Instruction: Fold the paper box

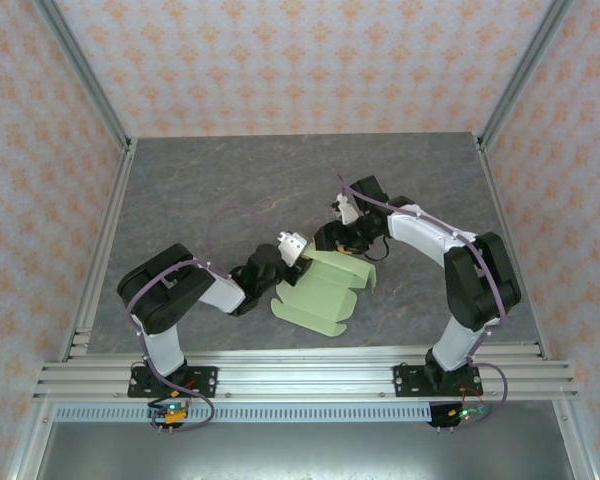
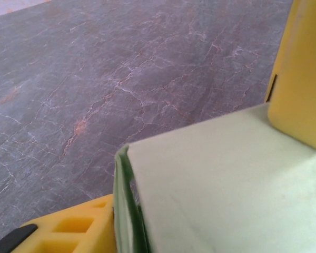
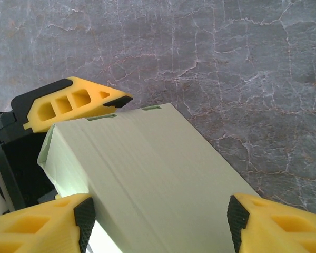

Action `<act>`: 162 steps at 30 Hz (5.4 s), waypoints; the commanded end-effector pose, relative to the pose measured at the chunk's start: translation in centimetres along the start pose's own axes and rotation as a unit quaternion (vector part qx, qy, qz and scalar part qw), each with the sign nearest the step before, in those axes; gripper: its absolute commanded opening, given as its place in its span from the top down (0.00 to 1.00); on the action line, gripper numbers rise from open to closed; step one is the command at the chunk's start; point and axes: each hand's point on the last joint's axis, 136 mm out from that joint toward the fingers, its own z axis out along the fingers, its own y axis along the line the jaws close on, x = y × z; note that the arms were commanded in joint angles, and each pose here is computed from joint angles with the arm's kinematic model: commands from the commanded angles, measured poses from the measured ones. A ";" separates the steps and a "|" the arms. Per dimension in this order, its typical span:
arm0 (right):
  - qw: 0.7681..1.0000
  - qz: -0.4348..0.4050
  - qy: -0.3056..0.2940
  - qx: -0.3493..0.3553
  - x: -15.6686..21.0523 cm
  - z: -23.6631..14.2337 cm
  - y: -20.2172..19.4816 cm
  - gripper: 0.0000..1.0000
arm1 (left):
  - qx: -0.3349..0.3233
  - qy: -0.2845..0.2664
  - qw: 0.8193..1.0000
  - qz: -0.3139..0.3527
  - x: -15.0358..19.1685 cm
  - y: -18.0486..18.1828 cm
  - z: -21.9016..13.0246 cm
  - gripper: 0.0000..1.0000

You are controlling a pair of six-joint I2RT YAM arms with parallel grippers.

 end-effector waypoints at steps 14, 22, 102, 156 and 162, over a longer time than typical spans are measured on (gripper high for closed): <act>0.999 0.035 0.002 0.027 0.9 1.7 -2.0 0.35 | -0.057 -0.068 0.996 -0.015 -2.1 2.2 -2.0 0.85; 0.996 0.066 -0.046 0.040 0.7 1.7 -1.5 0.35 | -0.095 -0.078 0.992 -0.033 -3.1 3.0 -0.4 0.93; 0.991 0.047 -0.113 0.051 0.1 -0.9 1.5 0.33 | -0.077 -0.060 0.994 -0.055 -1.0 2.8 1.3 0.93; 0.864 -0.413 -0.285 0.048 4.4 -6.6 1.8 0.53 | 0.004 -0.046 0.987 -0.156 -1.4 7.2 -2.1 0.98; 0.858 -0.421 -0.292 0.031 4.6 -6.1 2.4 0.56 | 0.012 -0.038 0.985 -0.168 -1.3 7.0 -1.6 0.98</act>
